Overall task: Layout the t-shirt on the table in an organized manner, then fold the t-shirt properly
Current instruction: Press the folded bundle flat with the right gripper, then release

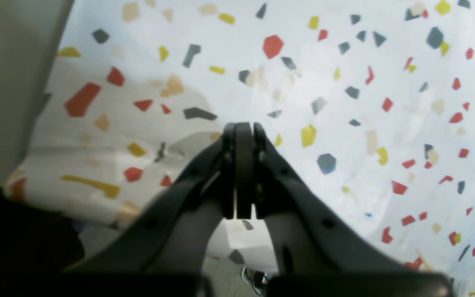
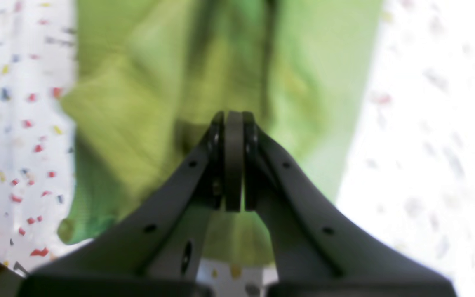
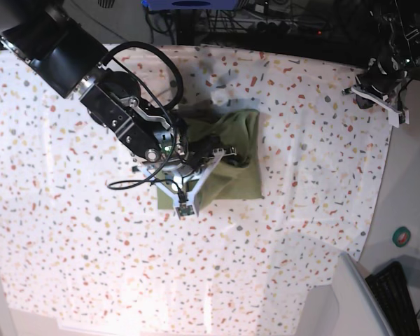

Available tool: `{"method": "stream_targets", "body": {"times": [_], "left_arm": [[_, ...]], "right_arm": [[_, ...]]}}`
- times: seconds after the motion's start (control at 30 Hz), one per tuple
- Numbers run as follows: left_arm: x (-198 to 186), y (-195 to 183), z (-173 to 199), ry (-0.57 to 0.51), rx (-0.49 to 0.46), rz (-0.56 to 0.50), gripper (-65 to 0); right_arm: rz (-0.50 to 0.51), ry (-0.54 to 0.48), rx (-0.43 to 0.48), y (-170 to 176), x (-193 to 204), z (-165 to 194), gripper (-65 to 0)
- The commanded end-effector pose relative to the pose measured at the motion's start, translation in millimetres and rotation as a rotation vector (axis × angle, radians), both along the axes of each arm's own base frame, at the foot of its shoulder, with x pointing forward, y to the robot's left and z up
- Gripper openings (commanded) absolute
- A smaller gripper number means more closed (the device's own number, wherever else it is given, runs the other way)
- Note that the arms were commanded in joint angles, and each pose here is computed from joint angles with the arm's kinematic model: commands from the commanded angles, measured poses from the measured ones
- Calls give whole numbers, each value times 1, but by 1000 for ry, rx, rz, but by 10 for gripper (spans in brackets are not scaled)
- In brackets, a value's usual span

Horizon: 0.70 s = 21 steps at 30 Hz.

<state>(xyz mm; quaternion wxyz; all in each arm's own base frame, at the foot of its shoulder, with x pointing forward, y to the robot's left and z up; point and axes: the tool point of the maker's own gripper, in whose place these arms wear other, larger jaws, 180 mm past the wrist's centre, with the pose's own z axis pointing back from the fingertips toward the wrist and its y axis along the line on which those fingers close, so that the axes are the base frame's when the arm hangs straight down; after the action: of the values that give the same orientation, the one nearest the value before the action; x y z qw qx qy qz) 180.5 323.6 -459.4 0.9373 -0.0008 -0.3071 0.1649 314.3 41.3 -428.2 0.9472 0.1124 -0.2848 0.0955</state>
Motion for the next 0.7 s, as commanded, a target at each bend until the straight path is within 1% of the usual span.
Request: {"method": "stream_targets", "body": {"times": [0.0,0.13,0.33,0.47,0.5,0.57,0.63,0.67], "left_arm": [[5,5,8,-29,16,-5,-650],[3,7,9,-28,18,0,-650],[5,6,9,-30,16,-4,-650],[7,5,9,-34,16,-5,-650],[8,5,10,-36,16,-5,-650],[8,7,10,-37,18,-2,-650],[8,10,12,-38,23,0,-650],[8,10,12,-38,25,-1,-650]], "right_arm": [[2,-57,10,6,16,12,-650],[-1,-62,15,25,29,10,-650],[9,-104,60,66,53,32,-650],[-18,-191,50,67,77,37,-650],[-10,-227,66,70,82,43,-650],[49,-270,115,84,82,59,-650],[89,-271,145,92,77,74,-650],[82,-252,134,83,74,75,-650]]}}
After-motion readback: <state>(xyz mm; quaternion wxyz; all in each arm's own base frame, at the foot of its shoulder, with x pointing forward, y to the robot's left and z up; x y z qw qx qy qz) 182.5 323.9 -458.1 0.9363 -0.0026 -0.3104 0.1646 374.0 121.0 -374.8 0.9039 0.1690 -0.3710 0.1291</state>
